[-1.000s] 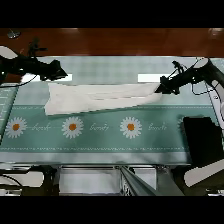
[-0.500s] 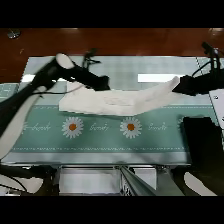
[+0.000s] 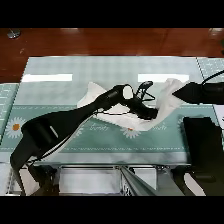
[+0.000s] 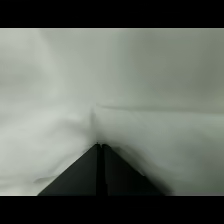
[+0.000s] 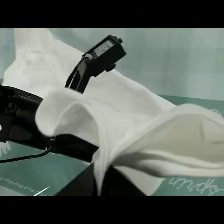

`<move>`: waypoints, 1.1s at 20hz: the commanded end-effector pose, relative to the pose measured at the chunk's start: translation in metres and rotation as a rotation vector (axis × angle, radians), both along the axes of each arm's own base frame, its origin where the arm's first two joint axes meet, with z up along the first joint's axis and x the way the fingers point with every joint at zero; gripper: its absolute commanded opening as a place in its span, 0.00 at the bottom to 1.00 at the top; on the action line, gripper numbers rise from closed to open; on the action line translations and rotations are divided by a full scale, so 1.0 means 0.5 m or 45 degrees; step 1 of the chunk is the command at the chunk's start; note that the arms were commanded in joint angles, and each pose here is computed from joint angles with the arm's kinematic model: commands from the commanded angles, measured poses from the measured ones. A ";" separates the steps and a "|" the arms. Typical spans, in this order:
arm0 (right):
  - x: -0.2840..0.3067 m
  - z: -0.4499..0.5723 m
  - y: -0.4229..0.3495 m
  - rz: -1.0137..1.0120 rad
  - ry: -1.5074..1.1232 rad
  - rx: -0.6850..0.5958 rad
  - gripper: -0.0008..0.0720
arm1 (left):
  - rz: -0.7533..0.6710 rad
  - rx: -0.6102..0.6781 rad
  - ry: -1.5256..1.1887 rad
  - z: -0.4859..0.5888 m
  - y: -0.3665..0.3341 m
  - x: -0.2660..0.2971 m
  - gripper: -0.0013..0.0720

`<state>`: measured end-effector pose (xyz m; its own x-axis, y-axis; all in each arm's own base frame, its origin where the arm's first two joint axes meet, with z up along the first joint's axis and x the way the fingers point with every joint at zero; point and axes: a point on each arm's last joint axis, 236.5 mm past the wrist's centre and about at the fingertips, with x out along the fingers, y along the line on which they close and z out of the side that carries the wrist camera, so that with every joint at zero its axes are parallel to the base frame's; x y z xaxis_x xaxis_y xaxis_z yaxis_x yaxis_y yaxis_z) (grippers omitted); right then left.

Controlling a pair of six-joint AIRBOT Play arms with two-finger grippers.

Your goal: Fold the shirts.

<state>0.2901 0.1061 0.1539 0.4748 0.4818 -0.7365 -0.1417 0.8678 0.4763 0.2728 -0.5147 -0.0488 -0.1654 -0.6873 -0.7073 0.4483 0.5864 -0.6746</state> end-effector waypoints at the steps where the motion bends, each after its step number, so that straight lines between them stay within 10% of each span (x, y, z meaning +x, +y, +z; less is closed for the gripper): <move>1: -0.002 0.022 0.012 0.013 -0.029 0.030 0.04 | -0.004 0.008 -0.020 0.042 0.043 0.062 0.04; 9: 0.073 0.027 0.251 0.353 -0.039 0.083 0.04 | 0.704 -0.022 -0.394 0.422 0.686 0.418 0.04; 17: 0.180 -0.252 0.615 0.600 0.248 0.119 0.05 | 0.840 -0.034 -0.970 0.739 0.844 0.131 0.04; 18: 0.175 -0.283 0.638 0.610 0.301 0.145 0.21 | 0.833 -0.047 -0.962 0.721 0.829 0.103 0.04; 20: 0.161 -0.298 0.642 0.663 0.401 0.183 0.89 | 0.855 -0.059 -0.931 0.667 0.819 0.074 0.04; 22: 0.176 -0.226 0.574 0.724 0.392 0.171 0.88 | 0.911 -0.035 -0.881 0.605 0.834 0.075 0.04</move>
<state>0.3825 0.4037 0.0322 -0.0073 0.6889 -0.7248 -0.3922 0.6648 0.6358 0.3254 -0.1018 0.2819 0.7184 -0.5081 -0.4751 0.3302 0.8502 -0.4100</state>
